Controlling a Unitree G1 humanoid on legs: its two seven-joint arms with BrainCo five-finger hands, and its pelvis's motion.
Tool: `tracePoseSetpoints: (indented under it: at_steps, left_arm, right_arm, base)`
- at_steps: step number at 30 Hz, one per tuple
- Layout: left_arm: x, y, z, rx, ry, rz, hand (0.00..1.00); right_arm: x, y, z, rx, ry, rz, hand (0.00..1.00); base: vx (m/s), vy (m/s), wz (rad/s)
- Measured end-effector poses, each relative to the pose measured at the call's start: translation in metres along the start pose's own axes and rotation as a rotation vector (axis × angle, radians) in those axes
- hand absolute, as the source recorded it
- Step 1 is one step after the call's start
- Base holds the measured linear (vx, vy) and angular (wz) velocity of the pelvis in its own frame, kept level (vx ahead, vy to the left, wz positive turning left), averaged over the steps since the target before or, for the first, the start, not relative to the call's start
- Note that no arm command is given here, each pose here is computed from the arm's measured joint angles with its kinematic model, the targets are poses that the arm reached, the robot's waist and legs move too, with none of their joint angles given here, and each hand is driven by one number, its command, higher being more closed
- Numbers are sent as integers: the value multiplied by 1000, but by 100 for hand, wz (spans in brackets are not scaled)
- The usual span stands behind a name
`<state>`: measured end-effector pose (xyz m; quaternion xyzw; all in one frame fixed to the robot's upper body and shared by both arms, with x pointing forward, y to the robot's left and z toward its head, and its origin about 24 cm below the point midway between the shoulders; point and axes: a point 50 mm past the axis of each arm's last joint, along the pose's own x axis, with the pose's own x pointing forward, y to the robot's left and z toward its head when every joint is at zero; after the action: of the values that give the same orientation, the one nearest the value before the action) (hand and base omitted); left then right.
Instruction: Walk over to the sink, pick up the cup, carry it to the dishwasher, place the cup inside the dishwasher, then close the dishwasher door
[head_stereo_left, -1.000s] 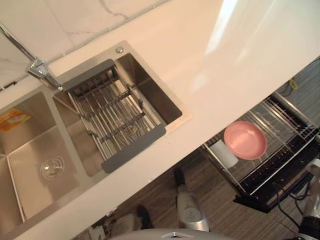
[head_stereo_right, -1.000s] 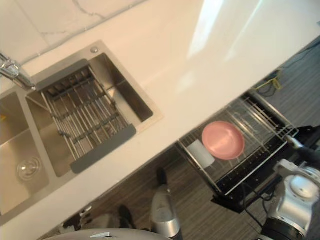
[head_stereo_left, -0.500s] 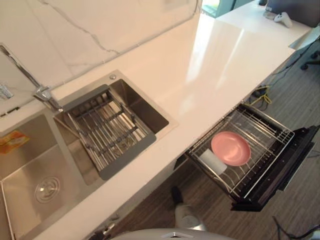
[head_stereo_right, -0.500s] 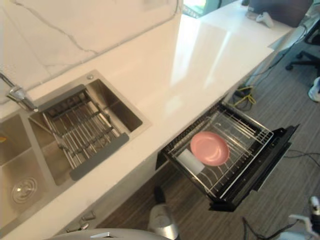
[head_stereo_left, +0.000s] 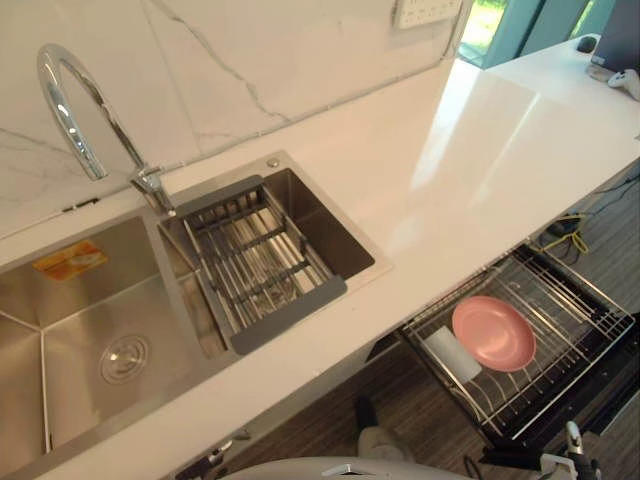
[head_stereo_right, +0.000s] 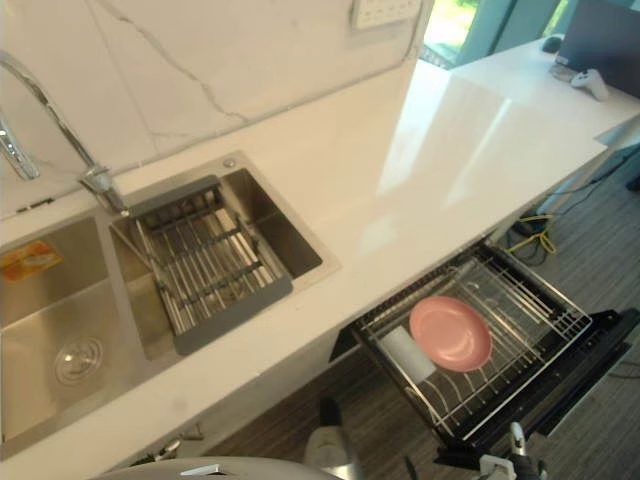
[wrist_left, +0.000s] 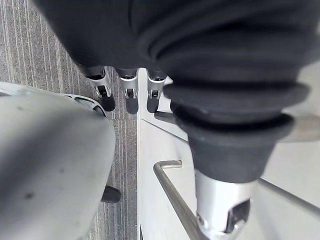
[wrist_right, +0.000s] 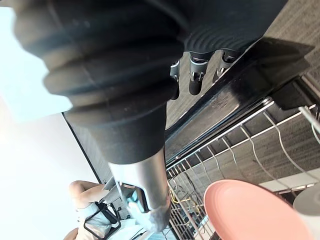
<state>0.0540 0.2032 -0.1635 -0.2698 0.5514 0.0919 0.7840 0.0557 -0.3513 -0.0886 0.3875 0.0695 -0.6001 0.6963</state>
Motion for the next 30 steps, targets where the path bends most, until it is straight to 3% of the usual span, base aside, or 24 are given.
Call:
tracePoseSetpoints:
  at_steps: [4, 15, 21, 30]
  left_arm:
    - [1, -3, 2, -1, -3, -4, 0]
    - [3, -10, 11, 16, -50, -29, 0]
    - [5, -17, 14, 23, -72, -51, 0]
    - [5, -20, 6, 50, -61, -71, 0]
  right_arm:
    - [-13, -15, -21, -96, 40, -44, 0]
    - [-31, -11, -59, -305, 124, 7, 0]
    - [-34, 15, -76, -364, 147, 112, 0]
    - [-25, 74, -77, -263, 122, 240, 0]
  base:
    - [-14, -34, 18]
    - [-33, -34, 24]
    - [-26, -35, 38]
    - [-30, -29, 51]
